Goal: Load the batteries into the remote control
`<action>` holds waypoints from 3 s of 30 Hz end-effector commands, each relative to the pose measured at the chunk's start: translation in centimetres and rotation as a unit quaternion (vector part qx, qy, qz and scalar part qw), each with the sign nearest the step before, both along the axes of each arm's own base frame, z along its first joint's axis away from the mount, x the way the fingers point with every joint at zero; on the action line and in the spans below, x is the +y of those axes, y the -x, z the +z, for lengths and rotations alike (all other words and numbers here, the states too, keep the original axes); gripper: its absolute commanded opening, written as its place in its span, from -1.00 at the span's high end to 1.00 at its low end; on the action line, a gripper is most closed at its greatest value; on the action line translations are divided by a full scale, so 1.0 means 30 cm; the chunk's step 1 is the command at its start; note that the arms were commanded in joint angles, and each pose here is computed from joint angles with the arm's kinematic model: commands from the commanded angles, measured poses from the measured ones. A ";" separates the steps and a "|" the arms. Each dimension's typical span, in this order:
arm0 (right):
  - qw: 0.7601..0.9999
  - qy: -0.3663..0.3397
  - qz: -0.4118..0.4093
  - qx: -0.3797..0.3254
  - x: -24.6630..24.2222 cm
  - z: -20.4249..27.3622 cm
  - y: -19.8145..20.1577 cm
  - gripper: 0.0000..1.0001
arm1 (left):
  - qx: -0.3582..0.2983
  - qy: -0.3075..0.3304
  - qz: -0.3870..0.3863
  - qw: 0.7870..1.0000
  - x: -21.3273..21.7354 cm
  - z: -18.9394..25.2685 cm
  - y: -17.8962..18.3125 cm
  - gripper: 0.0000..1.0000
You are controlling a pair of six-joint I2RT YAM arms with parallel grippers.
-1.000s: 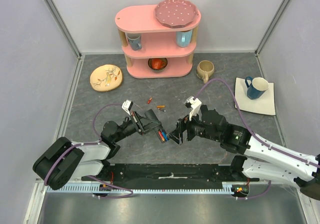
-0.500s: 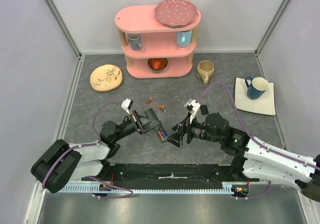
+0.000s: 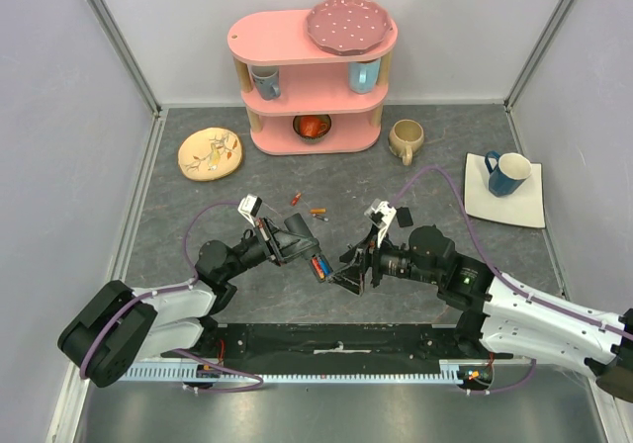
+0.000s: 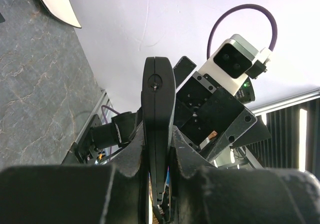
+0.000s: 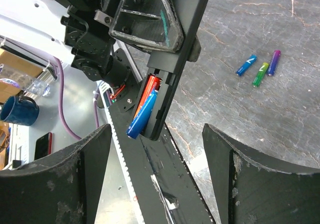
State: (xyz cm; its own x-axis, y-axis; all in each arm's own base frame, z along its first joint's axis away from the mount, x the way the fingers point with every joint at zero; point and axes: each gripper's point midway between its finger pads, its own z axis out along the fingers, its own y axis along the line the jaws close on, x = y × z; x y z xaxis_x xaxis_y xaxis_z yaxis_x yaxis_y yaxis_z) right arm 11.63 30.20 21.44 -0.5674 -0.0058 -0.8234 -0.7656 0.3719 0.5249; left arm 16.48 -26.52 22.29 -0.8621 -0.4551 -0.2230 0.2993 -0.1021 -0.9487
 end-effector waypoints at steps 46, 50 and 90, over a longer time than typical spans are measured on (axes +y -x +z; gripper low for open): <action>0.999 -0.029 0.023 0.038 0.049 -0.022 -0.053 -0.11 | -0.040 0.033 -0.022 0.998 -0.001 0.110 0.041 0.96; 0.998 -0.033 0.024 0.046 0.054 -0.023 -0.056 -0.07 | -0.045 0.030 -0.025 0.998 -0.005 0.113 0.047 0.96; 0.994 -0.043 0.028 0.095 0.077 -0.045 -0.079 0.45 | -0.065 0.010 -0.038 0.997 -0.029 0.098 0.060 0.96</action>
